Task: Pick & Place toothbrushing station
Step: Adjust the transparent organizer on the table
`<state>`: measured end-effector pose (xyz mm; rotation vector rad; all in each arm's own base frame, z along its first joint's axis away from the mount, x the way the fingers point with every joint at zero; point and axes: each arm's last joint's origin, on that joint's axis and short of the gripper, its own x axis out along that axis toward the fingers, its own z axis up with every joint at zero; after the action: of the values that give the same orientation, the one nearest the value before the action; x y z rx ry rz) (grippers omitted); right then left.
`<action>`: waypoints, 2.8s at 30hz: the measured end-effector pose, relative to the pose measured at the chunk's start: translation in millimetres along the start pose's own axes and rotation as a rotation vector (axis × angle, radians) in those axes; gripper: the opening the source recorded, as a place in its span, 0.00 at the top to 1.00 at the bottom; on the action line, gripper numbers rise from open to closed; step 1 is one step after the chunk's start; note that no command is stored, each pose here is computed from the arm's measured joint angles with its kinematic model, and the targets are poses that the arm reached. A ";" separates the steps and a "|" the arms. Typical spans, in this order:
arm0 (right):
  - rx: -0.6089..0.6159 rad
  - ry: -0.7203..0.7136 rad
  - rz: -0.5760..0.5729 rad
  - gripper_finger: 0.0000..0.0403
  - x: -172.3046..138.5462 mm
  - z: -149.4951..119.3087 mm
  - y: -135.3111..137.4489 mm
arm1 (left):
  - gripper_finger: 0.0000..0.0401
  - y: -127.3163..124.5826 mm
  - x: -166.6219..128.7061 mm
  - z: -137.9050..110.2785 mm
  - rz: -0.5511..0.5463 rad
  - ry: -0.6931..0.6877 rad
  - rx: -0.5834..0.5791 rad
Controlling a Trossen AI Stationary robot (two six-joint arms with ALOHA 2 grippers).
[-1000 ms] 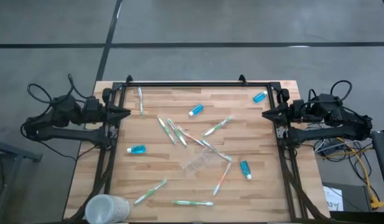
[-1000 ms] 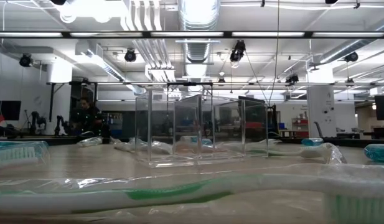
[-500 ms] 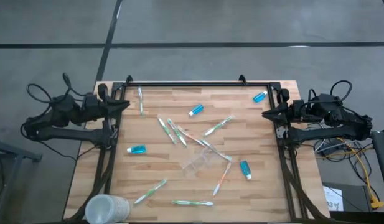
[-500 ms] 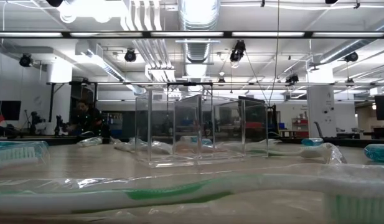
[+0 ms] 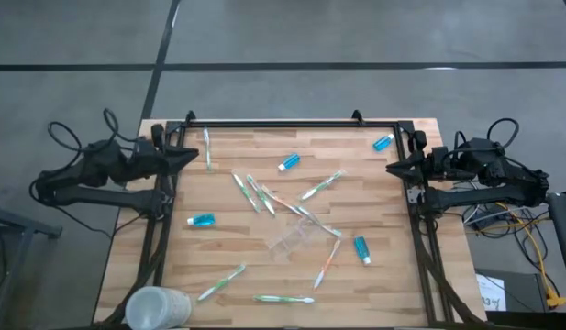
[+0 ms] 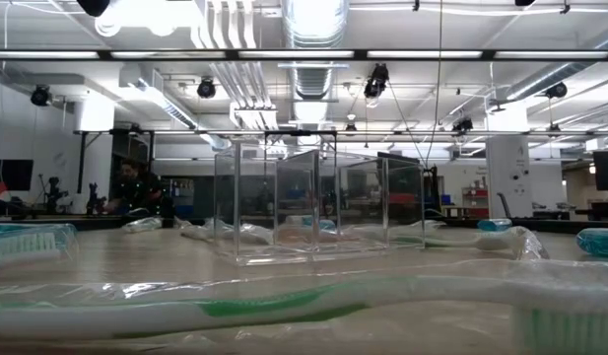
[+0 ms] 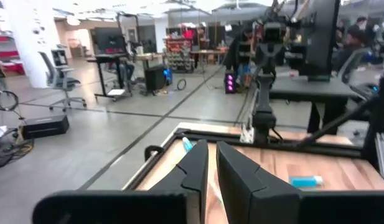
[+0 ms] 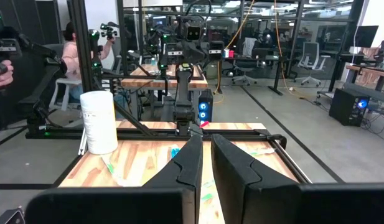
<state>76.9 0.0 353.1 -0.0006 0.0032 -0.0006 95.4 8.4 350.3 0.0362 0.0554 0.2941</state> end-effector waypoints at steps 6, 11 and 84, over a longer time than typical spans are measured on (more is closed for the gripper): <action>0.000 0.000 0.000 0.92 0.0 0.1 0.0 | 0.90 -3.4 9.1 -3.6 -0.020 0.063 0.062; 0.000 0.000 0.000 0.92 0.0 0.0 0.0 | 0.90 -1.2 5.9 5.6 0.005 0.179 0.102; 0.000 0.000 0.000 0.92 0.1 0.0 0.0 | 0.90 -18.2 35.3 -9.5 -0.079 0.734 -0.288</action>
<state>76.9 0.0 353.1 -0.0006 0.0035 -0.0010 133.9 1.5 338.3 -0.3618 0.7403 0.2218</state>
